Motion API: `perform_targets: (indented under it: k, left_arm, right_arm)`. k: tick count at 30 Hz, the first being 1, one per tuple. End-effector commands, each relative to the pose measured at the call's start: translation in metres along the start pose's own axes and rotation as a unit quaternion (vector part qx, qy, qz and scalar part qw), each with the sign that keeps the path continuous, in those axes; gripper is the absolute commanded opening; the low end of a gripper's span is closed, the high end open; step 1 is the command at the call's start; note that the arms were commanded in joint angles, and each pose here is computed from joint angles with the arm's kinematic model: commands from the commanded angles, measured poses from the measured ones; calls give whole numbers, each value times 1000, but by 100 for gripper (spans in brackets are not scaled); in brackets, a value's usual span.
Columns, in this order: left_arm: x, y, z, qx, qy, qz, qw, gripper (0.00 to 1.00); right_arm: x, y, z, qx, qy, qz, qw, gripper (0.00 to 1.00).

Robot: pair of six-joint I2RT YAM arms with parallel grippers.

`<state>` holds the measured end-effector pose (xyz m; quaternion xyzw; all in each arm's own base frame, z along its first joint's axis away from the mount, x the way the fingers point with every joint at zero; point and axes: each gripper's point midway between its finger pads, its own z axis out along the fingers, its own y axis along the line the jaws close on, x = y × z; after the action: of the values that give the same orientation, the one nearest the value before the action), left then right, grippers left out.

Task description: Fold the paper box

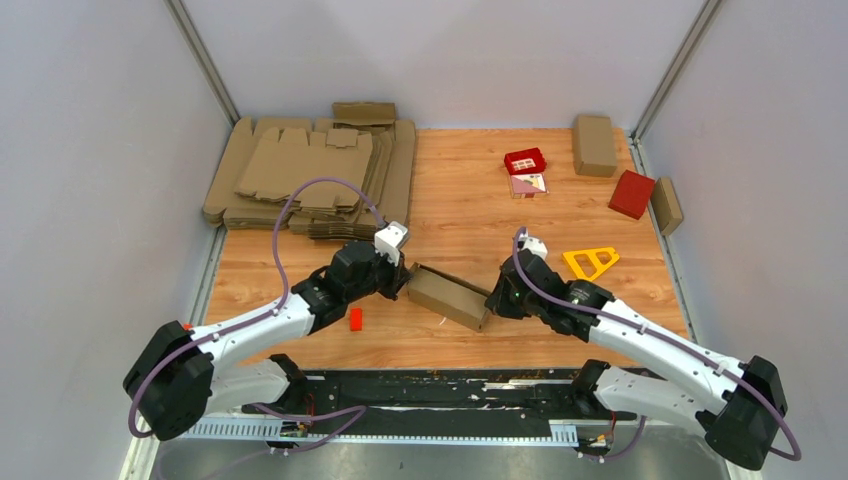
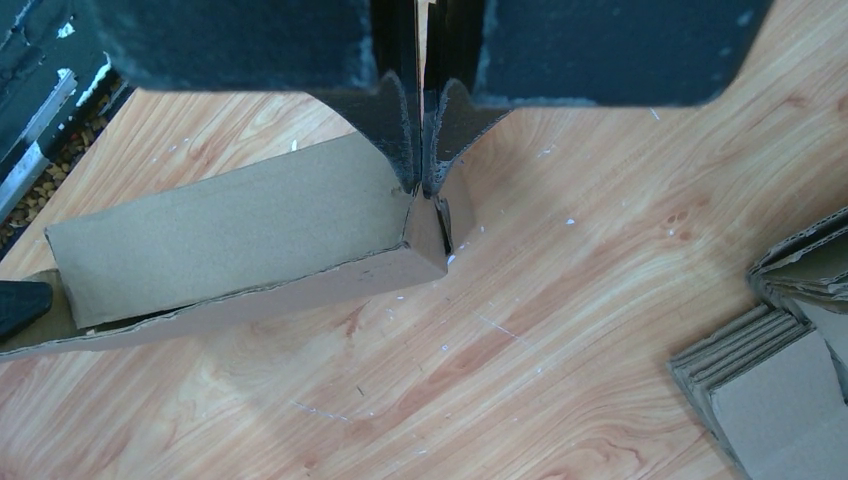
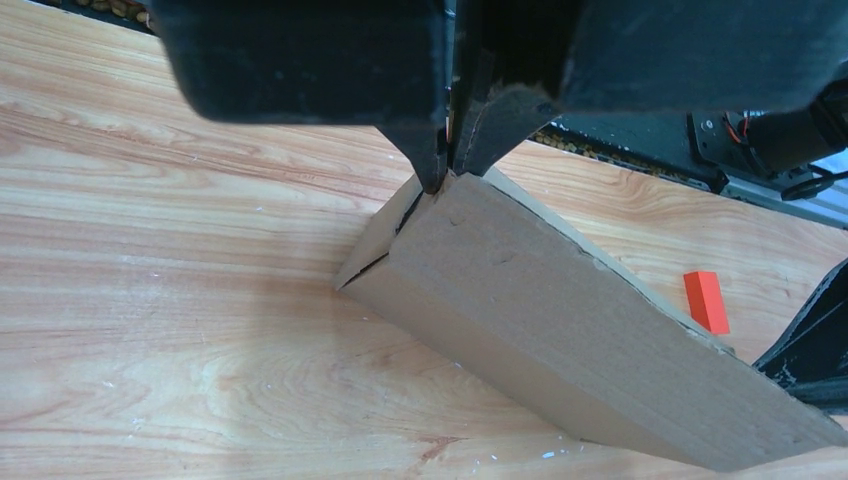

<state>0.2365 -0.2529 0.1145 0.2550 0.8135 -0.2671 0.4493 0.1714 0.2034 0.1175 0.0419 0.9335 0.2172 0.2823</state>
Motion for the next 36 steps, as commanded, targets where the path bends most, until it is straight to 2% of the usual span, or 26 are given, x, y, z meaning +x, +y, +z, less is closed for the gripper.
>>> perform_targets:
  k: [1, 10, 15, 18, 25, 29, 31, 36]
  left_arm:
    - [9, -3, 1, 8, 7, -2, 1000, 0]
    - [20, 0, -2, 4, 18, -3, 1000, 0]
    - [21, 0, -2, 3, 18, -3, 1000, 0]
    - [20, 0, -3, 3, 16, -3, 1000, 0]
    - [19, -1, -4, 3, 12, -2, 1000, 0]
    - [19, -1, -4, 3, 13, 0, 1000, 0]
    - [19, -1, -5, 2, 12, 0, 1000, 0]
    - [18, -2, -5, 5, 11, 1, 1000, 0]
  right_arm:
    - [9, -6, 11, 18, 14, 22, 1000, 0]
    - [11, -35, 18, 94, 22, -32, 995, 0]
    - [6, -27, 14, 83, 26, -59, 994, 3]
    - [0, -18, 7, 62, 20, -64, 996, 16]
    - [-6, -1, -14, 2, 11, -97, 995, 37]
    - [-7, 8, -26, -37, 14, -160, 986, 84]
    - [-6, 12, -32, -58, 21, -195, 979, 99]
    - [-15, 33, -36, -105, 11, -268, 958, 100]
